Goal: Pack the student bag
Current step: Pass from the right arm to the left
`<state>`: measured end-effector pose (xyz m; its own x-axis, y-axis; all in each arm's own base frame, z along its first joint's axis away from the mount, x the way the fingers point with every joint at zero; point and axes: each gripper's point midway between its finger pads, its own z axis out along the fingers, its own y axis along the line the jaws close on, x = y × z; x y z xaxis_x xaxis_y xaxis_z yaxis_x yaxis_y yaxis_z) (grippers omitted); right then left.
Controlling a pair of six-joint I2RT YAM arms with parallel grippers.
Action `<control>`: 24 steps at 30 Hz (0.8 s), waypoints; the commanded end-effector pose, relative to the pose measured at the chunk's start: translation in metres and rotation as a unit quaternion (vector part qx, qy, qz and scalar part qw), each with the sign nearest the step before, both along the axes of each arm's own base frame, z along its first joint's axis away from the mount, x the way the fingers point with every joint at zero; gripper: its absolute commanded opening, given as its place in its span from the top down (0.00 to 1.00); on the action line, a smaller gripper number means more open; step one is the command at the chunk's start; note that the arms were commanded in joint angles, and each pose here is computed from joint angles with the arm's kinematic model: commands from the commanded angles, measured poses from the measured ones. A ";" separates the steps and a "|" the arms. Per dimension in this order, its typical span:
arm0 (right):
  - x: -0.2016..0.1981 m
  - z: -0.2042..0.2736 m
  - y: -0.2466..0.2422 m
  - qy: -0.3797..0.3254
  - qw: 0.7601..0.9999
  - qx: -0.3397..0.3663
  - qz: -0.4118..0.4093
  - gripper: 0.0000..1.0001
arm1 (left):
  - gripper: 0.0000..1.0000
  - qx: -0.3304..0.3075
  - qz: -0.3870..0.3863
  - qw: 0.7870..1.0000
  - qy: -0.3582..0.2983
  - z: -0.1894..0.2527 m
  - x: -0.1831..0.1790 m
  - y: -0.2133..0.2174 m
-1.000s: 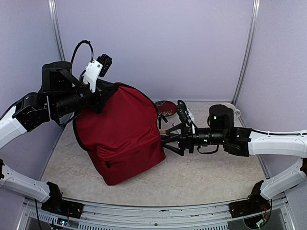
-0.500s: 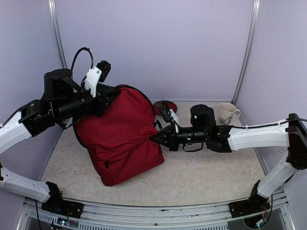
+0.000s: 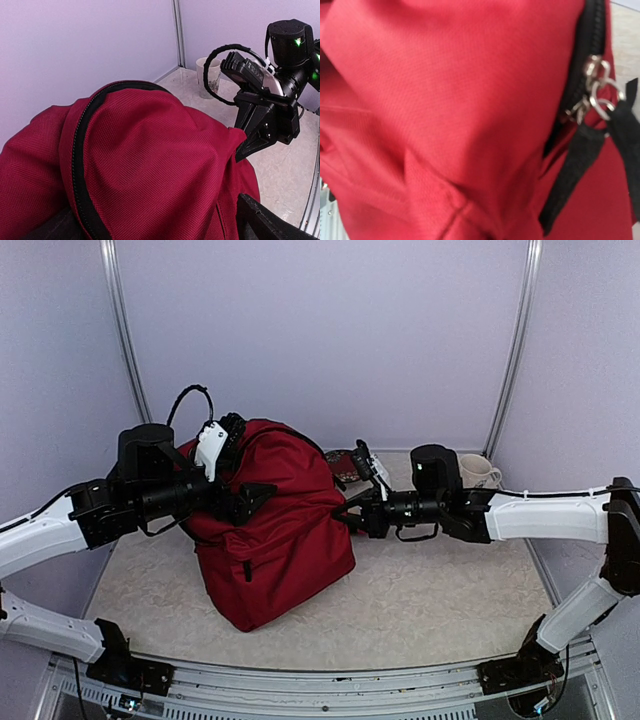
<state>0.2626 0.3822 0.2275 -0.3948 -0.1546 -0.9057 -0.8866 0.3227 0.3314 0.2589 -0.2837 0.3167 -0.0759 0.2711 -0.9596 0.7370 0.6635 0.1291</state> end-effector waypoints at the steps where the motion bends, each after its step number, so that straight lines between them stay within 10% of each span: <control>1: 0.004 0.036 -0.011 -0.055 0.998 0.016 -0.016 1.00 | 0.01 -0.007 -0.008 0.999 0.036 -0.013 0.000 -0.004; 11: 0.028 0.035 -0.025 -0.060 0.996 0.011 -0.066 1.00 | 0.20 0.049 -0.132 0.988 -0.067 -0.007 -0.076 -0.014; 24: 0.039 0.045 -0.020 -0.075 0.995 0.028 -0.059 1.00 | 0.01 0.167 -0.138 0.976 -0.011 -0.076 -0.066 -0.025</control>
